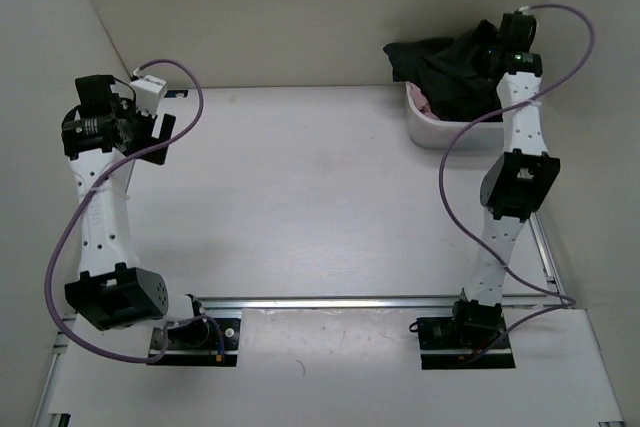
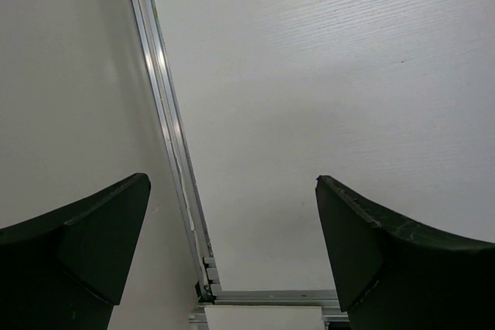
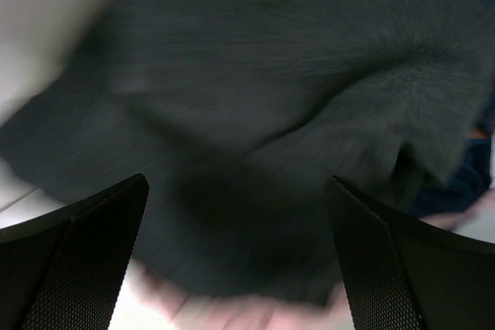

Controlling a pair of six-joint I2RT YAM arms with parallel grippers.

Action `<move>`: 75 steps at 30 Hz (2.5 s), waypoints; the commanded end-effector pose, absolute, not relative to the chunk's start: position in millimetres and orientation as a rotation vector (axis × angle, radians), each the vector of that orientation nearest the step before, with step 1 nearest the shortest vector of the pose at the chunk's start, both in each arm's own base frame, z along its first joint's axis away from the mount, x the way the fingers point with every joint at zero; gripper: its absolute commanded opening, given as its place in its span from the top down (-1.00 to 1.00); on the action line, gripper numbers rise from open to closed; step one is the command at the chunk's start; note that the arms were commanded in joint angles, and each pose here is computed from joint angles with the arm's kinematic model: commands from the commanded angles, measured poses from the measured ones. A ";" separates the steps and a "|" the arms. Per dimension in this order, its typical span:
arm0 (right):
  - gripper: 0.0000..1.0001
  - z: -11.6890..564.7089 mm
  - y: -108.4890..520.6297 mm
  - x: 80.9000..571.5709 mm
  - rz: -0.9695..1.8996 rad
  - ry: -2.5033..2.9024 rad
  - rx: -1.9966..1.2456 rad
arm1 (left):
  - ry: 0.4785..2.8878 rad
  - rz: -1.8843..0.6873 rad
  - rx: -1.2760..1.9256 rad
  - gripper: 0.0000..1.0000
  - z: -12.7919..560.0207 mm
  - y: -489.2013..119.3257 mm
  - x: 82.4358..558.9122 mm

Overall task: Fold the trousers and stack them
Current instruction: Grab the trousers from the pile

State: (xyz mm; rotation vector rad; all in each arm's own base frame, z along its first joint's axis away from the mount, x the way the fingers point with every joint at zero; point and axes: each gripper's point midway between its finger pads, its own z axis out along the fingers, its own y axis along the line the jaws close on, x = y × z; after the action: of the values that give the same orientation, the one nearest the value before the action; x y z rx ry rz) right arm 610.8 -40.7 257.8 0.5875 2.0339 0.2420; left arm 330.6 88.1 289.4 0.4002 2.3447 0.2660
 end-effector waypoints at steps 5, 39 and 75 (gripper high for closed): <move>-0.58 249.0 -40.3 666.7 0.397 1.900 0.471 | 2.437 0.306 0.364 -1.00 237.8 93.9 338.7; -0.95 171.6 17.4 604.0 0.320 2.274 0.409 | 2.389 0.262 0.391 -1.00 220.5 77.0 303.9; 0.99 698.2 233.9 219.9 1.242 0.975 -0.366 | 2.200 0.341 0.233 -1.00 287.8 77.2 281.4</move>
State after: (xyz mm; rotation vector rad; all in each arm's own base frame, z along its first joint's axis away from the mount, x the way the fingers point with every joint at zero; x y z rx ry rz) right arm 220.4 227.6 698.4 -0.4104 0.9798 1.1096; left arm 283.1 76.4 263.0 0.2749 2.2650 0.3170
